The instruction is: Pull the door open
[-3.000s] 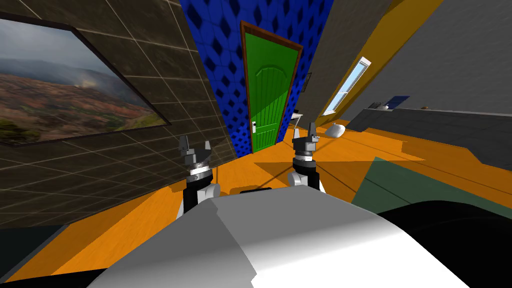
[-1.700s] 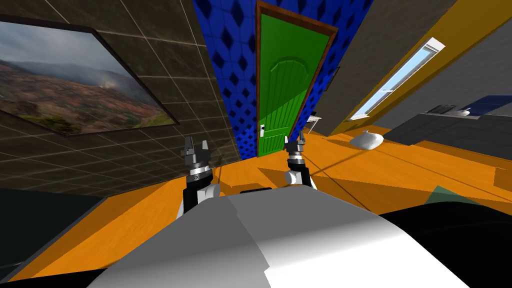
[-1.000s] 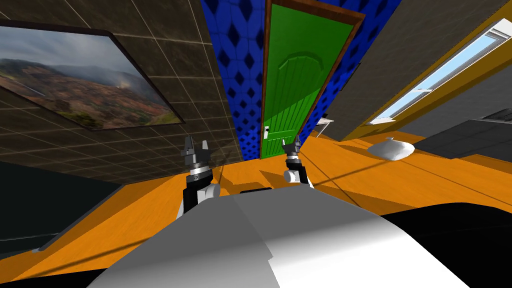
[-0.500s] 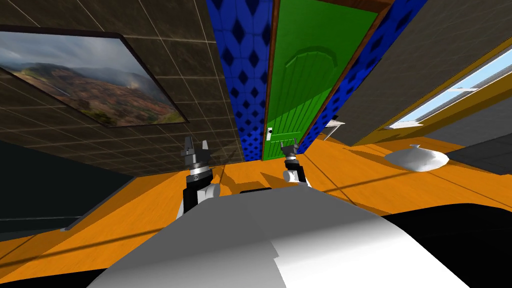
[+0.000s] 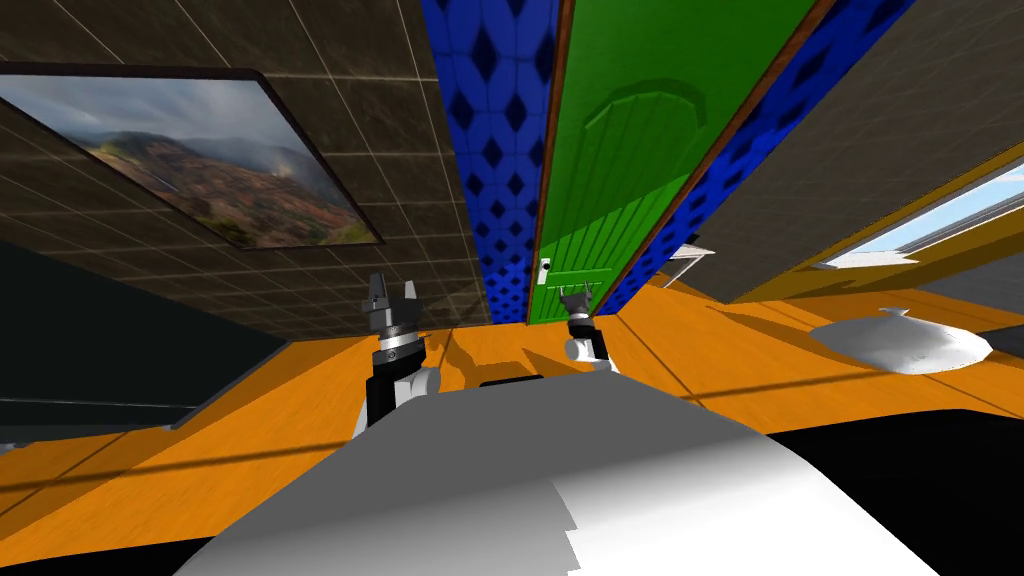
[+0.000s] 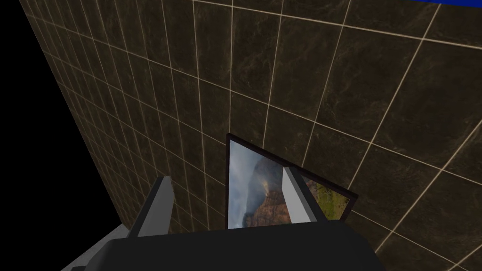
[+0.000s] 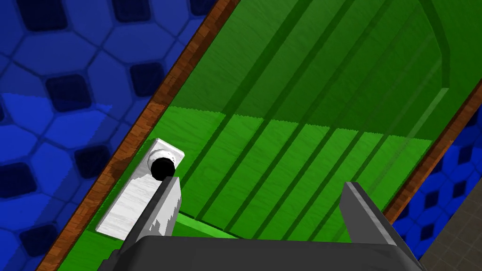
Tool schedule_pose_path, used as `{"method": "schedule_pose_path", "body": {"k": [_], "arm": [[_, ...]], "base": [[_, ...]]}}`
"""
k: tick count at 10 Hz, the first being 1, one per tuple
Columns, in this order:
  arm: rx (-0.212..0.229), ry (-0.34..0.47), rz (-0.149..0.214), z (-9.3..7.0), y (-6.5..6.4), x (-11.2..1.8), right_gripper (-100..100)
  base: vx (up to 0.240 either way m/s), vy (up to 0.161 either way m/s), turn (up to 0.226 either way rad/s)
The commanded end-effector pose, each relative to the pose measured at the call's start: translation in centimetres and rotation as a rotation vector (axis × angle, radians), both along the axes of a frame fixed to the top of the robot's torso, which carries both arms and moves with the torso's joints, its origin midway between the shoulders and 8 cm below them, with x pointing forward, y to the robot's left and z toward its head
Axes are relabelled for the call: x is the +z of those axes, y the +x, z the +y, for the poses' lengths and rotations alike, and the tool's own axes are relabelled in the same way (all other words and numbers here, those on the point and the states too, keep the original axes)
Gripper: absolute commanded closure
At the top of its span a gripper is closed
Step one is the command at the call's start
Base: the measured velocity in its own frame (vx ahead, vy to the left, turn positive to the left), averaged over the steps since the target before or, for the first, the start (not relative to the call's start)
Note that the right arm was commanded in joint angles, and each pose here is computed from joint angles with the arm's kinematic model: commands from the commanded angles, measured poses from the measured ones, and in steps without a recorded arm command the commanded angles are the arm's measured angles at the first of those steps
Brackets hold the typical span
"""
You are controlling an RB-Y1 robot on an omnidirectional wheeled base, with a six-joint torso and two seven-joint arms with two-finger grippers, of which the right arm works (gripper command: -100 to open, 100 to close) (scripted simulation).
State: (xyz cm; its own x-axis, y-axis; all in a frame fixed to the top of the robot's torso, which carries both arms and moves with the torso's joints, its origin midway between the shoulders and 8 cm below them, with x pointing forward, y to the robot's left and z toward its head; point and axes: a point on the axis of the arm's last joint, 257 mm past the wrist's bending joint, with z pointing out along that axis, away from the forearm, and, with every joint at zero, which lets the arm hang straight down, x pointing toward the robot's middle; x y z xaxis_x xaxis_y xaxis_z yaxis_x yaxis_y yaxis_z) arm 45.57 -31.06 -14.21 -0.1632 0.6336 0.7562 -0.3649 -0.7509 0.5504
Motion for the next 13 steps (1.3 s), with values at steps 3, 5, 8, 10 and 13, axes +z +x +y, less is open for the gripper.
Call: {"method": "schedule_pose_path", "body": {"k": [3,5,8,10,13], "arm": [[0.022,0.121,0.041,-0.9,1.0,-2.7,-100],[0.031,0.184,0.061,-1.3,1.4,-4.2,-100],[0.039,0.278,0.09,-1.9,2.0,-6.3,-100],[0.043,0.336,0.106,-2.2,2.3,-7.7,-100],[0.045,0.445,0.136,-2.8,2.8,-10.1,-100]], "base": [[0.079,-0.079,0.137],[0.074,-0.064,0.122],[0.083,-0.069,0.123],[0.058,-0.072,0.123],[0.08,-0.078,0.126]]}}
